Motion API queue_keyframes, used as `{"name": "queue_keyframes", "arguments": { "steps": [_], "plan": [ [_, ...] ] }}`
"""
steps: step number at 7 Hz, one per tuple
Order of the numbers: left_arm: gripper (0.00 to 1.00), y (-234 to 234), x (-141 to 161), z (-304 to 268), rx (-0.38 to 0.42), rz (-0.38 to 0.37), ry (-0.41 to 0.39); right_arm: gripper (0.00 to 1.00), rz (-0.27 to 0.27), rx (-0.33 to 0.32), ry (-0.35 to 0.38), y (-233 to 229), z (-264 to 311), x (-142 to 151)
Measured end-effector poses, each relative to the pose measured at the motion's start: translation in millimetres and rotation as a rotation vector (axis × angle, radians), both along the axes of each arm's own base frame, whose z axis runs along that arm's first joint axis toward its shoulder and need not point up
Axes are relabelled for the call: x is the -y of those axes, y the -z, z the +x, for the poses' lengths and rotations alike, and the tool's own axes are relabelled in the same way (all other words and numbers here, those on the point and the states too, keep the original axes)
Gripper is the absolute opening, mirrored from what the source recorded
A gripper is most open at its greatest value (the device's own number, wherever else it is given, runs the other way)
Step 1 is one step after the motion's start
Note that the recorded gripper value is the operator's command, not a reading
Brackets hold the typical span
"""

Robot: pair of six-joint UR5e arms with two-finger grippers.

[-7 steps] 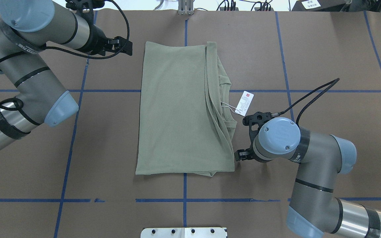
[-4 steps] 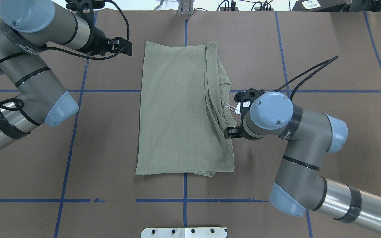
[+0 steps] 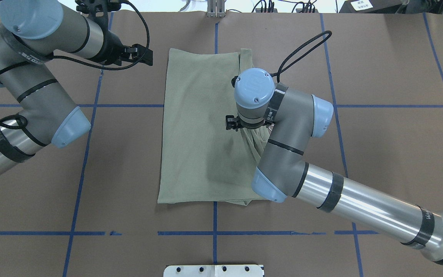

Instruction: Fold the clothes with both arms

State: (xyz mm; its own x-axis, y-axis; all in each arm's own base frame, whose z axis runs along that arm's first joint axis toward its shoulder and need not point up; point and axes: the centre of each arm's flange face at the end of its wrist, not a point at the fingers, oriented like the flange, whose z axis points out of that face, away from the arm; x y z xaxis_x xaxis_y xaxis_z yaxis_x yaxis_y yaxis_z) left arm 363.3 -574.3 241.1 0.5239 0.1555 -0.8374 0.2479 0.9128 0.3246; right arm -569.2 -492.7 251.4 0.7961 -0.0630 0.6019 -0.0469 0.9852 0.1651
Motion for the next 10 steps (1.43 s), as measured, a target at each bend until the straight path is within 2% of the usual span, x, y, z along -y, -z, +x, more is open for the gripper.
{"name": "queue_keyframes", "arguments": {
  "steps": [7,10],
  "plan": [
    [1.0,2.4,-2.5,5.5,-0.006,-0.006,-0.004,1.0,-0.04,-0.046,0.021,-33.1,-7.1,2.9],
    [1.0,5.3,-5.5,8.7,-0.01,-0.004,-0.01,1.0,-0.063,-0.049,0.015,-57.3,18.5,7.9]
  ]
}}
